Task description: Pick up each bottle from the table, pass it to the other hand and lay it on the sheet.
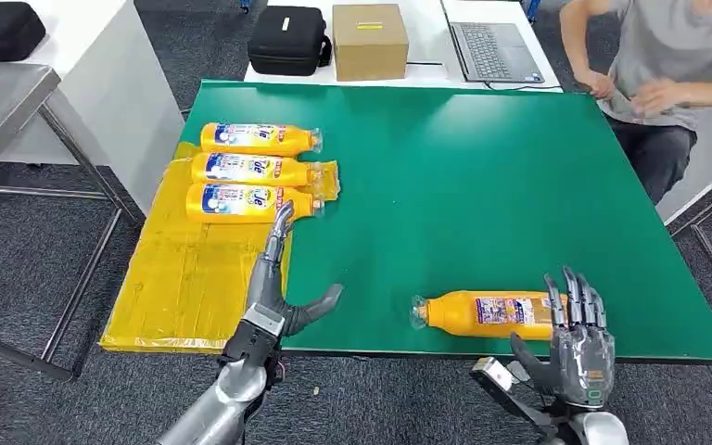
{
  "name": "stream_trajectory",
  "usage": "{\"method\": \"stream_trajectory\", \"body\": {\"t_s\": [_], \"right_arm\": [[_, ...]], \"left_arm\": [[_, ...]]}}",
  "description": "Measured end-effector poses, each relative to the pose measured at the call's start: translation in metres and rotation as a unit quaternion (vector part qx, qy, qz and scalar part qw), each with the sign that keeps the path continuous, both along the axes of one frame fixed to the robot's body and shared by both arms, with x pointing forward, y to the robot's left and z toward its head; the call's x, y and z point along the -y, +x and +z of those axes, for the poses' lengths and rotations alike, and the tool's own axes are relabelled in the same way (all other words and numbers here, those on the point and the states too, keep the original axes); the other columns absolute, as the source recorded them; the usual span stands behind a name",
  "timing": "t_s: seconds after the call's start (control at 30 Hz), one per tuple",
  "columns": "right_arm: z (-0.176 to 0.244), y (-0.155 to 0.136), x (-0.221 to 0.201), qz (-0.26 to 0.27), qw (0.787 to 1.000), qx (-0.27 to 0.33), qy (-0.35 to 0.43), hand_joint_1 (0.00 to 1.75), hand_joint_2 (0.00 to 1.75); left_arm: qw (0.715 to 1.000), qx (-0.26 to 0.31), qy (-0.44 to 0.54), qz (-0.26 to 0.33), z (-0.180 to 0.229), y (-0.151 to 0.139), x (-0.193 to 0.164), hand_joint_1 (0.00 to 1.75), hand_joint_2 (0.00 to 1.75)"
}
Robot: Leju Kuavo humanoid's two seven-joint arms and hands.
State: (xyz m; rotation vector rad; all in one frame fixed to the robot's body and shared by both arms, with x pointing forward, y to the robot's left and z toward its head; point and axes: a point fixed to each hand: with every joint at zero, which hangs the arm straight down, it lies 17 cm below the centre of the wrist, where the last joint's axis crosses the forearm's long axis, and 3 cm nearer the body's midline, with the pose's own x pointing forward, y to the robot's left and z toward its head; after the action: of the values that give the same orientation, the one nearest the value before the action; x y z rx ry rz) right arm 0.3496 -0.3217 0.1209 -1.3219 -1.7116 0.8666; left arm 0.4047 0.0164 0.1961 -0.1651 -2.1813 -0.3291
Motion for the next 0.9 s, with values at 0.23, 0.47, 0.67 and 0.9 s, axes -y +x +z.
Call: {"method": "stream_trajectory", "body": {"t_s": [0.23, 0.47, 0.67, 0.9], "right_arm": [[-0.015, 0.001, 0.011, -0.008, 0.999, -0.032, -0.018, 0.00, 1.75], [-0.024, 0.002, 0.019, -0.015, 0.998, -0.050, -0.024, 0.00, 1.75], [-0.034, 0.008, 0.024, -0.010, 0.997, -0.072, -0.026, 0.00, 1.75], [-0.051, 0.016, 0.028, -0.002, 0.995, -0.092, -0.045, 0.00, 1.75]], "left_arm": [[1.000, 0.002, 0.001, 0.003, 0.001, 0.000, 0.002, 0.00, 1.75], [1.000, -0.001, 0.000, 0.001, 0.000, 0.000, 0.003, 0.00, 1.75], [1.000, -0.006, -0.006, -0.008, 0.000, -0.001, 0.007, 0.00, 1.75], [1.000, -0.013, -0.008, -0.013, -0.002, -0.002, 0.011, 0.00, 1.75]]}}
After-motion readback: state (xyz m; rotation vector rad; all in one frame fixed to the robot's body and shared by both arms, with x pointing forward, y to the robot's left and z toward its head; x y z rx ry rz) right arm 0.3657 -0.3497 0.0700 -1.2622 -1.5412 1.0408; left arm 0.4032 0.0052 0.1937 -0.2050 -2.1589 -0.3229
